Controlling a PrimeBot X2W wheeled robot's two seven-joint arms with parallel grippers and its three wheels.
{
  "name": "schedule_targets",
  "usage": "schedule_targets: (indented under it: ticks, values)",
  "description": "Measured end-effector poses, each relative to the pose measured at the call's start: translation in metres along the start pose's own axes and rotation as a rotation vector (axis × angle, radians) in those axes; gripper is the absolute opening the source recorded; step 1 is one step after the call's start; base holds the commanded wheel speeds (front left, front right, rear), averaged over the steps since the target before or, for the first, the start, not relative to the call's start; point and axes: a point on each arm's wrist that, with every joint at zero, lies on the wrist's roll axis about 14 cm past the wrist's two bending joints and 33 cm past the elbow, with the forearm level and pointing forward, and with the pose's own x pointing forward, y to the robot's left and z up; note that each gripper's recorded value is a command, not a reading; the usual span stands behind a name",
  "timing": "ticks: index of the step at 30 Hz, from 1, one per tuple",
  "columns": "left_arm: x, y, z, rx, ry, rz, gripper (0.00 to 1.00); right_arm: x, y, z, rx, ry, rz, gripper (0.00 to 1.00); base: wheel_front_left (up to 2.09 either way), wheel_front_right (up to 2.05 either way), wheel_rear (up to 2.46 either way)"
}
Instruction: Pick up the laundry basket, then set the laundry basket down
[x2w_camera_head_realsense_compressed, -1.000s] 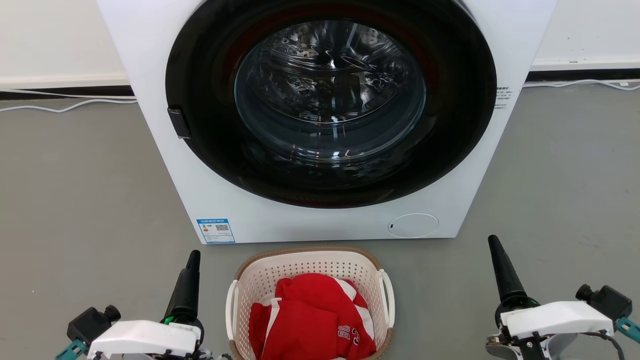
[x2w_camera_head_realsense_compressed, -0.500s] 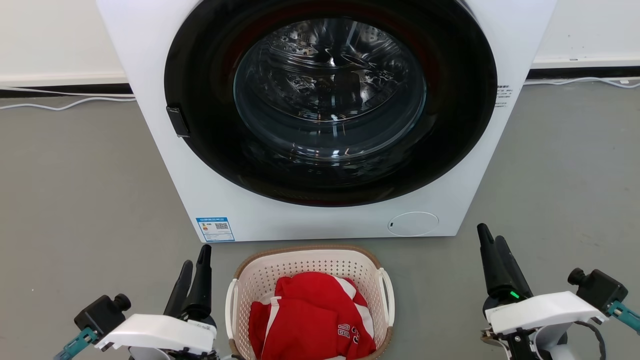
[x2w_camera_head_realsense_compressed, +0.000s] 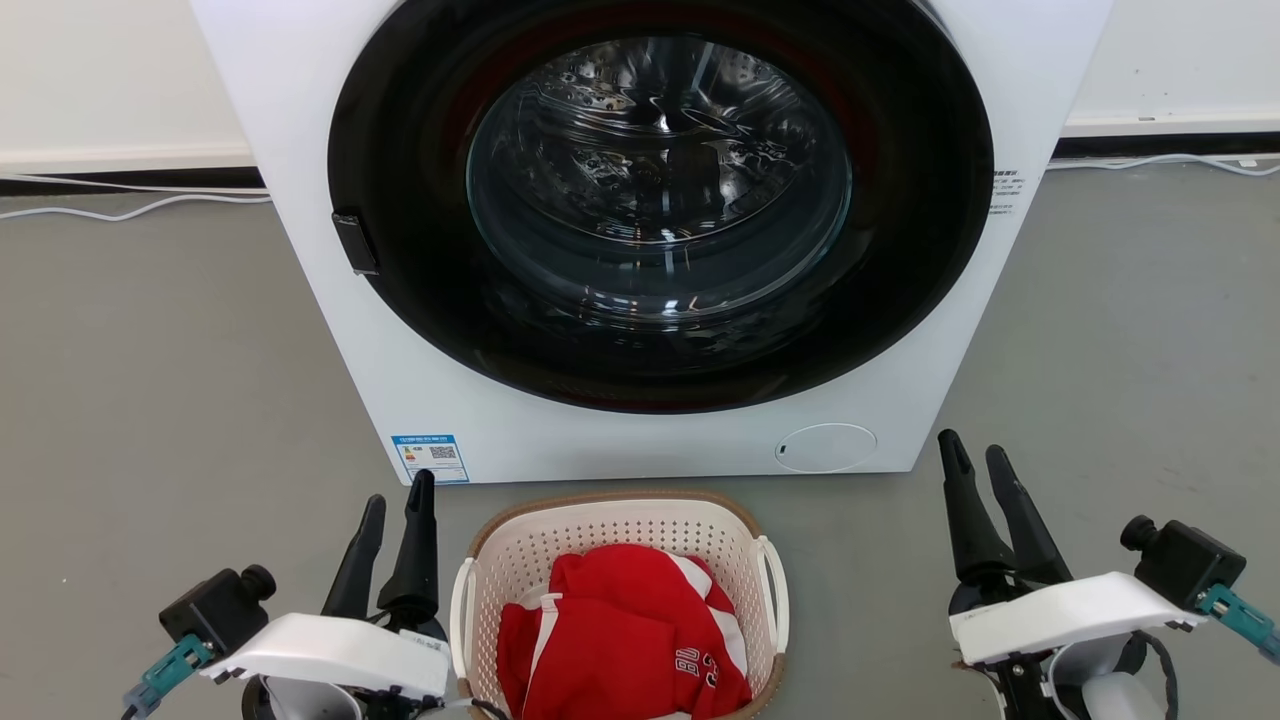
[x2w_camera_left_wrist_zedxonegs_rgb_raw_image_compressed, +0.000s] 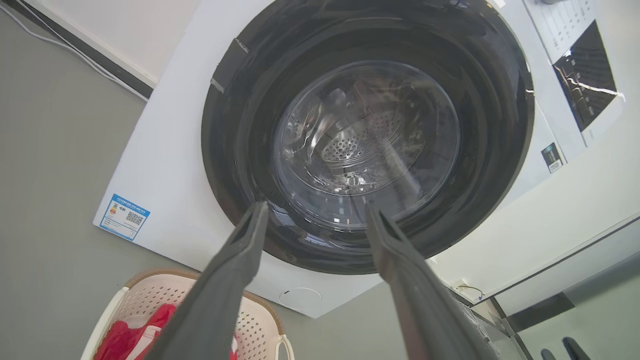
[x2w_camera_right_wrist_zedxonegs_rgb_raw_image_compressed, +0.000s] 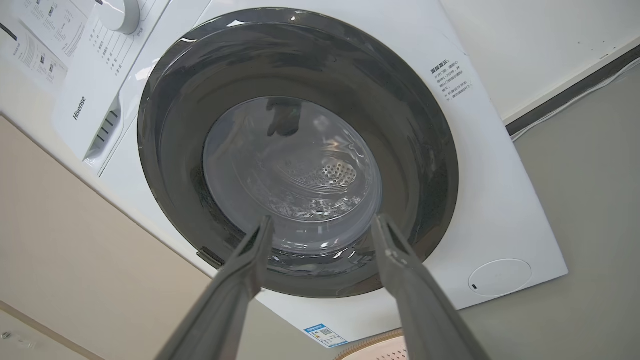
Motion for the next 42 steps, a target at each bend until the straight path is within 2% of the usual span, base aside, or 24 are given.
schedule_targets:
  ticks: [21,42]
  values:
    - [0.0,-0.012,0.002,0.271,-0.039,-0.038,1.0,-0.001,-0.003,0.008,-0.255,-0.04,0.012,1.0,0.0,0.0,0.0]
    - [0.006,-0.032,0.007,0.454,-0.102,-0.107,1.0,0.008,0.01,0.017,-0.47,-0.089,0.066,1.0,0.0,0.0,0.0]
